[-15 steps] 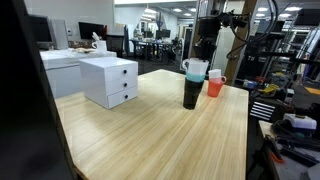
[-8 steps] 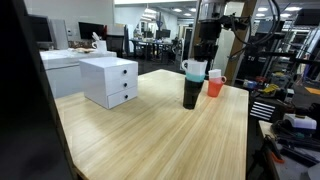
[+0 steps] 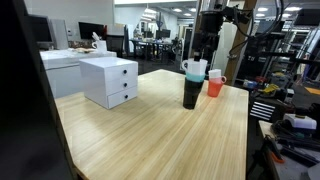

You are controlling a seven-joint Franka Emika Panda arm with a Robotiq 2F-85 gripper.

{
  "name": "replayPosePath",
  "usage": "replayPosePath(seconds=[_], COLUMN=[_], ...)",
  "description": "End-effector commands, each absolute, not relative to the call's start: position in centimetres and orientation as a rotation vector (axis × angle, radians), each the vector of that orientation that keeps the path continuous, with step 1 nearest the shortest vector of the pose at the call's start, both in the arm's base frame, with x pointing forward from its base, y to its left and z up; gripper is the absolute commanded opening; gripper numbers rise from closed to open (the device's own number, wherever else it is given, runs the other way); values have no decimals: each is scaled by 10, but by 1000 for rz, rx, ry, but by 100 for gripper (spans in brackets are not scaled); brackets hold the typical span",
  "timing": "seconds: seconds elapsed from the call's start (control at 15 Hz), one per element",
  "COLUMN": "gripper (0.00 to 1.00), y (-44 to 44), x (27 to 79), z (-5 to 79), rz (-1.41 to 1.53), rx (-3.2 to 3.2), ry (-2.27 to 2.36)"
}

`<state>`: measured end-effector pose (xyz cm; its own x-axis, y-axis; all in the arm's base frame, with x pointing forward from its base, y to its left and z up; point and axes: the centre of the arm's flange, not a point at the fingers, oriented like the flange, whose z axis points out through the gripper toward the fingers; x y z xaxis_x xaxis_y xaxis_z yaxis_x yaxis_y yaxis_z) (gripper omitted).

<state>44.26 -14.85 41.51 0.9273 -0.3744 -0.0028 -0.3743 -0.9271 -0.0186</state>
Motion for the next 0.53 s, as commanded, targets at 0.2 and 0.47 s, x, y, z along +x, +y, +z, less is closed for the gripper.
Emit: replayPosePath(seconds=[0.2,0.47], gripper=[100,100], y=[-160,-190], x=[426,413], z=[459,478], rz=[-153,-243], rx=[-3037,-3013], ry=[612,744])
